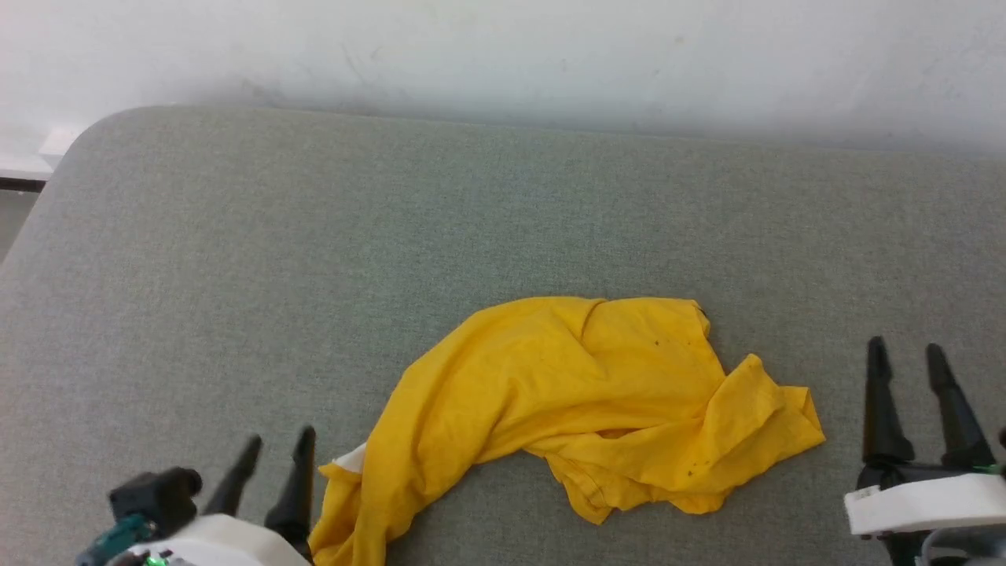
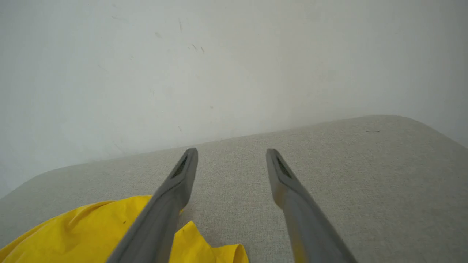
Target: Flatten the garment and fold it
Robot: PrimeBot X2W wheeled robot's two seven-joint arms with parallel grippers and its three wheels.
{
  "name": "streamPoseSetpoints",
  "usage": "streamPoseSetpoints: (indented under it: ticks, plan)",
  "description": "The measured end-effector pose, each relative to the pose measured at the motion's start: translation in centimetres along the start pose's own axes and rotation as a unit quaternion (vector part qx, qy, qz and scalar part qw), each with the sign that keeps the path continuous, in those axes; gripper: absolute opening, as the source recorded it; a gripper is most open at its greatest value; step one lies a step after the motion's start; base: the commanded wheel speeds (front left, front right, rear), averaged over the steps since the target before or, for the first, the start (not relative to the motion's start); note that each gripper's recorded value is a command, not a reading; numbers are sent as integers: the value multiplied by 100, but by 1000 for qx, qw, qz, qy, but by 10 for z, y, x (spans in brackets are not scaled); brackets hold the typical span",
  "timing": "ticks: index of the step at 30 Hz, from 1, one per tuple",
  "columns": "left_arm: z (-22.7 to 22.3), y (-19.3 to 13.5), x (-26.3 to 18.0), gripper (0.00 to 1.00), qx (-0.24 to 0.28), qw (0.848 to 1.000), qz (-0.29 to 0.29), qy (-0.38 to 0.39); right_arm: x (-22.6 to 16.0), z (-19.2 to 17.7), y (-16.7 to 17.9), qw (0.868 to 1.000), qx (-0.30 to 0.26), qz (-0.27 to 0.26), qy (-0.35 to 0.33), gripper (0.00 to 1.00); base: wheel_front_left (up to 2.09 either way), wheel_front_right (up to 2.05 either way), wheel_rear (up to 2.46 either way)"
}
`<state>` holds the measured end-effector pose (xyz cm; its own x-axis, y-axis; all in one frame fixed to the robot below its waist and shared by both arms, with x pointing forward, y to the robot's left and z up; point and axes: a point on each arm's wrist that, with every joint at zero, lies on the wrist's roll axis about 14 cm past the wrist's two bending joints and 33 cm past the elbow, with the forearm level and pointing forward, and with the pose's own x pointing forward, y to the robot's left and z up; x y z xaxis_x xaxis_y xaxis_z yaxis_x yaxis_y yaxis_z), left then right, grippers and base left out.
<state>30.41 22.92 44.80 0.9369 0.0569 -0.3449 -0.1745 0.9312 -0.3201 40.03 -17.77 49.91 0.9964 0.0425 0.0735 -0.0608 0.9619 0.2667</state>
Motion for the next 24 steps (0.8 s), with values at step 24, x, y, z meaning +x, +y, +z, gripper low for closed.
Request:
streamPoseSetpoints:
  ticks: [24]
  plan:
    - [104,-19,-10,100,70,959,8,-275,-21,-108,24,933,-104,48,340,100,0,0,0]
